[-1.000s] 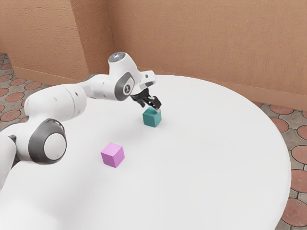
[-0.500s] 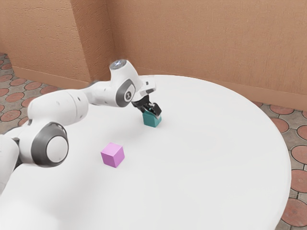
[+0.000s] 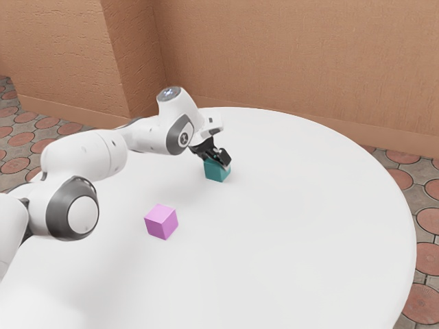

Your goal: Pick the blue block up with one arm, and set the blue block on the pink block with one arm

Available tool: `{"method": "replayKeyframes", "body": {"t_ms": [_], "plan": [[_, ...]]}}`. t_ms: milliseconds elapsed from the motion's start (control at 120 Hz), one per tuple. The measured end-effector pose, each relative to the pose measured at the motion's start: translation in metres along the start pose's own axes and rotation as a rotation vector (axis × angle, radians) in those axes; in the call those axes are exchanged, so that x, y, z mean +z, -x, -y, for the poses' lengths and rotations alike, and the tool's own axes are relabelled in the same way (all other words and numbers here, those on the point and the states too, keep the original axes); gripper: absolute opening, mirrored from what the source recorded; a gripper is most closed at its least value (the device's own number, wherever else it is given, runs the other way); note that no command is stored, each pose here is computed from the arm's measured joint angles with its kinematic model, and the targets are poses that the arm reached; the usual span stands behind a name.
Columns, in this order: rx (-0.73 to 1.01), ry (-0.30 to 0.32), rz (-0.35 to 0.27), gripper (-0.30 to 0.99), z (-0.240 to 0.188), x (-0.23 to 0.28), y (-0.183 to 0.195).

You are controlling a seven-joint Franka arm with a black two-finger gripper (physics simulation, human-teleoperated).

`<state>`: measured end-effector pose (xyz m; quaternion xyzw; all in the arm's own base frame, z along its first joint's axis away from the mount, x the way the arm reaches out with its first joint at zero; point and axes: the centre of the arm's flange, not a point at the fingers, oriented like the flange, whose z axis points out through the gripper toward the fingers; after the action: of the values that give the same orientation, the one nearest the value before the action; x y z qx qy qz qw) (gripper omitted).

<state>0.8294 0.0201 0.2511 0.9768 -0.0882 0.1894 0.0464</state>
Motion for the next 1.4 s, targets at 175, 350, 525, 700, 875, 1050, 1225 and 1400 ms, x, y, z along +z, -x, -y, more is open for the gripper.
{"method": "replayKeyframes", "body": {"t_ms": [175, 350, 525, 700, 875, 1050, 1225, 1400], "plan": [[0.002, -0.001, -0.007, 0.56, 0.0, 0.0, -0.001], [0.004, -0.001, -0.011, 0.46, -0.001, -0.001, -0.001], [0.003, -0.012, -0.011, 0.34, 0.001, -0.005, -0.003], [0.01, -0.033, -0.01, 0.33, 0.0, -0.035, -0.011], [0.019, -0.079, 0.12, 0.32, -0.016, -0.115, 0.032], [-0.071, -0.114, 0.212, 0.31, -0.017, -0.153, 0.127], [-0.179, -0.129, 0.217, 0.3, -0.017, -0.152, 0.151], [-0.259, -0.141, 0.193, 0.3, -0.016, -0.153, 0.164]]}}
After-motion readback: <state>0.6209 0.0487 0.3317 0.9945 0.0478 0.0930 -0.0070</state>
